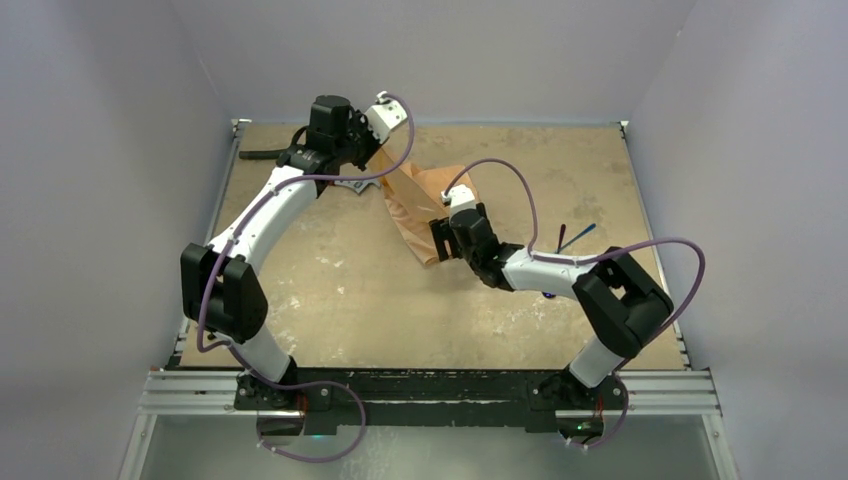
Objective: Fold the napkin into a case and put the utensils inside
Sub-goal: Pick up the crumpled napkin from the center of the board.
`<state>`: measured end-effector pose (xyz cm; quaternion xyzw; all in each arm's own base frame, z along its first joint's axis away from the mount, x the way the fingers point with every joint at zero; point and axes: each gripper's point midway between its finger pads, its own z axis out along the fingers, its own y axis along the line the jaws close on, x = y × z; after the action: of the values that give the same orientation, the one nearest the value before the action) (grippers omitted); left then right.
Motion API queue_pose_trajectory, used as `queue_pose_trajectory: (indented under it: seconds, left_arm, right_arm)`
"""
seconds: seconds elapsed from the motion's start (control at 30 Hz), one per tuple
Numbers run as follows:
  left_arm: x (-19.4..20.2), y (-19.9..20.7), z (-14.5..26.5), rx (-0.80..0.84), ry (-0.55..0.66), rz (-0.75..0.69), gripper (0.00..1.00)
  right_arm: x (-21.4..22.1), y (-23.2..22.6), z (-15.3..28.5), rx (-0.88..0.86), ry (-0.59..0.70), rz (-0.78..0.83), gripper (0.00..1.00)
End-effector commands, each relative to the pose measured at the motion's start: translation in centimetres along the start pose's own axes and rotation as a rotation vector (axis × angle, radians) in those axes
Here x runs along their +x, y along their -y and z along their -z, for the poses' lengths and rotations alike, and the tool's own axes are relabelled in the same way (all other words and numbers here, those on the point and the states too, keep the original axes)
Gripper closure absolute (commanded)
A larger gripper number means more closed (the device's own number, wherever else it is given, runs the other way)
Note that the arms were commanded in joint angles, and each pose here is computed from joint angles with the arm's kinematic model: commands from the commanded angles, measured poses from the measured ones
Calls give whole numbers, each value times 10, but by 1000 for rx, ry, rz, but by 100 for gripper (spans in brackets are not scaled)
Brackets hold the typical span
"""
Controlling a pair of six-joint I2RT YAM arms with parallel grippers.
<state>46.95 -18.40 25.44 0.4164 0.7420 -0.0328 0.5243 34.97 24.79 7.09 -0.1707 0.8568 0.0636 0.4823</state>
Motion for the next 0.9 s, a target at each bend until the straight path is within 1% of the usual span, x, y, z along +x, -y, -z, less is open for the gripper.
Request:
queue_pose_trajectory:
  seconds: [0.0,0.17,0.23,0.27,0.43,0.47,0.5,0.53,0.57,0.6,0.63,0.67,0.77,0.83,0.87]
  left_arm:
    - [-25,-16,14,-60,51,-5,100]
    - [-25,-18,16,-70,50,-17,100]
    - [-25,-19,16,-73,50,-17,100]
    - [-25,-19,17,-74,51,-19,100]
    - [-25,-21,16,-80,48,-17,100]
    - [-25,-21,16,-82,47,-19,100]
    - [-26,-23,16,-88,47,-20,100]
    - [-27,-24,17,-95,49,-21,100]
    - [-27,-26,18,-102,48,-21,100]
    - [-28,-27,18,-107,50,-21,100]
    - [-30,-29,19,-115,52,-24,100]
    - [-32,-32,20,-126,55,-23,100]
    - [-44,-41,26,-165,81,-6,100]
    - [-59,-51,32,-201,120,15,100]
    - [-70,-57,36,-223,147,30,100]
  right_arm:
    - [-33,13,2,21,97,-10,23]
    - [-25,28,-6,56,82,11,41]
    - [-25,30,-11,46,68,11,51]
    - [-26,30,-13,46,66,13,53]
    - [-30,27,-19,33,67,35,51]
    - [-29,28,-20,35,65,37,52]
    - [-28,28,-21,38,65,39,57]
    - [-28,27,-22,36,62,41,64]
    - [-28,26,-23,27,61,47,75]
    - [-28,24,-24,17,52,56,90]
    - [-29,23,-25,13,43,64,100]
    - [-32,24,-25,21,40,68,100]
    - [-64,35,-12,73,117,58,100]
    - [-99,48,3,136,198,37,100]
    - [-124,56,12,172,248,60,100]
